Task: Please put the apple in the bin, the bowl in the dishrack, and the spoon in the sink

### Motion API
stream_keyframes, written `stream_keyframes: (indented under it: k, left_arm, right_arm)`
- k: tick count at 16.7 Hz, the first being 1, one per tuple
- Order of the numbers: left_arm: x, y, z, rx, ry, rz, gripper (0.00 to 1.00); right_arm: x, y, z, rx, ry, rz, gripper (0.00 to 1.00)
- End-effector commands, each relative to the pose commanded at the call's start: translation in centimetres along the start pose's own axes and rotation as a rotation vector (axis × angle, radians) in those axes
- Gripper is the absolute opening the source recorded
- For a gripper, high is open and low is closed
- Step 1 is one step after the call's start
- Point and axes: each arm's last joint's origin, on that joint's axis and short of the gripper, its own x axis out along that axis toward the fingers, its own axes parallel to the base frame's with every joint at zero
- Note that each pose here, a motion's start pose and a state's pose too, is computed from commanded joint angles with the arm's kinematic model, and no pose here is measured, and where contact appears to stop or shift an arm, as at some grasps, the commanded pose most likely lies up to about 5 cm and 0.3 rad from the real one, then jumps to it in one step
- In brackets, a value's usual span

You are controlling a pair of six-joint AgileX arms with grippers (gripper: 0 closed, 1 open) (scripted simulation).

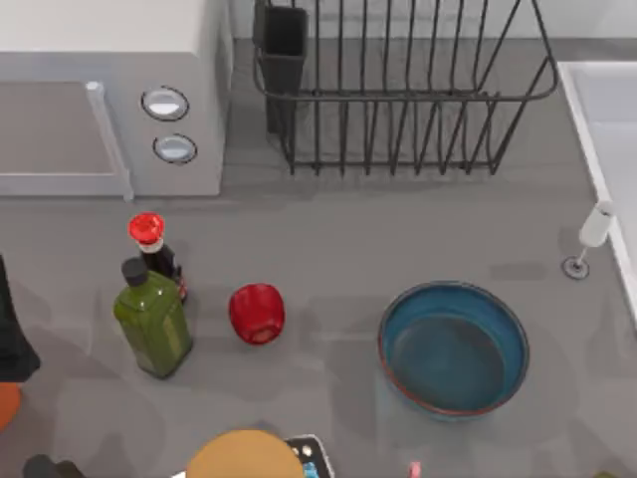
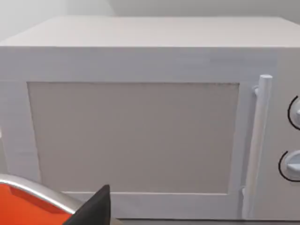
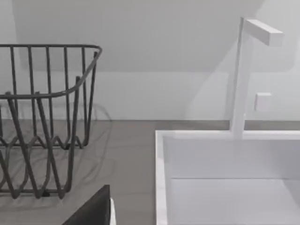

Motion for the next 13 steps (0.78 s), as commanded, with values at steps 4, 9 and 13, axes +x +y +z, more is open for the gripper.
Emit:
stream_keyframes:
  k: [4,9,13]
  left_arm:
    - [0.0,0.0,0.5,0.016,0.023,-0.005,1.0]
    - [0.9,-0.5,3.6,0.149,0.215,-0.062,1.0]
    - [3.6,-1.7,7.3,0.314,0.426,-0.186,1.0]
  right_arm:
    - [0.0,0.0,0.0,0.0,0.0,0.0,1.0]
    - [0.0,0.0,0.0,0.0,0.0,0.0,1.0]
    - [0.0,0.0,0.0,0.0,0.0,0.0,1.0]
